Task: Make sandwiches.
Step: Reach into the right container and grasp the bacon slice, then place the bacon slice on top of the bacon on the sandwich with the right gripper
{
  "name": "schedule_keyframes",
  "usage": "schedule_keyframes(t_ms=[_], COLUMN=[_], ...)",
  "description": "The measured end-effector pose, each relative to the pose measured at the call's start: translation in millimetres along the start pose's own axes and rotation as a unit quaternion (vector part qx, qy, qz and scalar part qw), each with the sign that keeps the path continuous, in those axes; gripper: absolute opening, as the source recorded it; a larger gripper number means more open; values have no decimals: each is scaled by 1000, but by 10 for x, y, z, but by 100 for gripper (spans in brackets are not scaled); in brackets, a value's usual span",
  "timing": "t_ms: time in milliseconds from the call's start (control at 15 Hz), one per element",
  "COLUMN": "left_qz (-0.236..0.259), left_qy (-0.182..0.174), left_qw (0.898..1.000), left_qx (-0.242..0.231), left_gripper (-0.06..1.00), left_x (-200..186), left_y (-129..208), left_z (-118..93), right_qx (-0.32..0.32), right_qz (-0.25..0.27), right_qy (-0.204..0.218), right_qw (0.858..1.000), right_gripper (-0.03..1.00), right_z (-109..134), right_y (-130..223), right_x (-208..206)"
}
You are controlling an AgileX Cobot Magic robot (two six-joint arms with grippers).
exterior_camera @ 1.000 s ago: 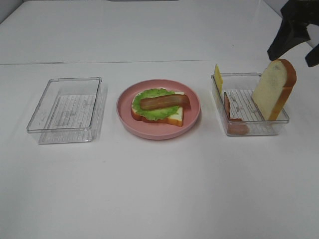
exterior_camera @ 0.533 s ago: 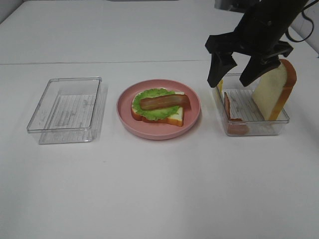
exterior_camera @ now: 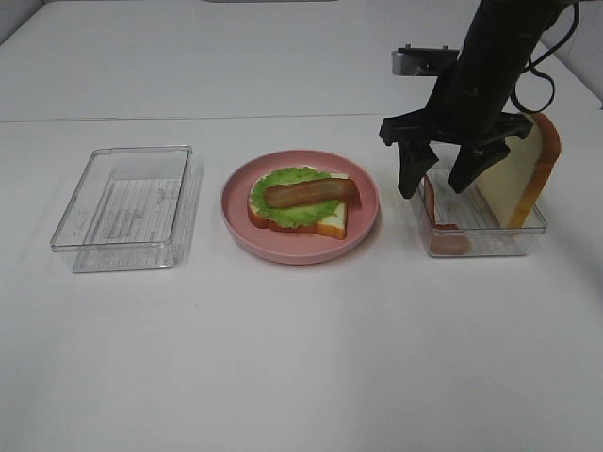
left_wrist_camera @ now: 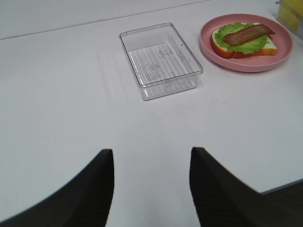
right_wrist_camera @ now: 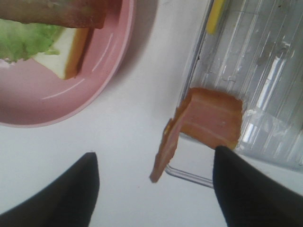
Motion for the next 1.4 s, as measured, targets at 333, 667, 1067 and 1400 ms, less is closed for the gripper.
schedule_keyframes(t_ms=[333,667,1067,1400], left_qz=[0,0,0,0], left_qy=[0,0,0,0], left_qw=[1000,1000,1000,1000], left_qx=[0,0,0,0], left_gripper=[48,48,48,48], left_x=[0,0,0,0], left_y=[0,0,0,0], left_z=[0,0,0,0], right_qx=[-1,-4,-7,0], right_qz=[-10,-9,13,-61], right_qy=[9,12,7,-49], right_qw=[1000,1000,1000,997], right_gripper=[43,1,0,0], right_z=[-49,-59,-29,193], right_y=[-69,-66,-89,-203], right_x=[200,200,-8,-590])
Point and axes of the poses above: a point on each arm's last joint axis where the gripper is mounted, x pointing out along that axis toward the gripper, z along the wrist's bending axis when the last joint is at zero, y = z × x, the point moved 5 cm from there along x, pointing out along that axis toward the gripper, and after that the axes turned 6 degrees about -x, right-handed, at the moved point
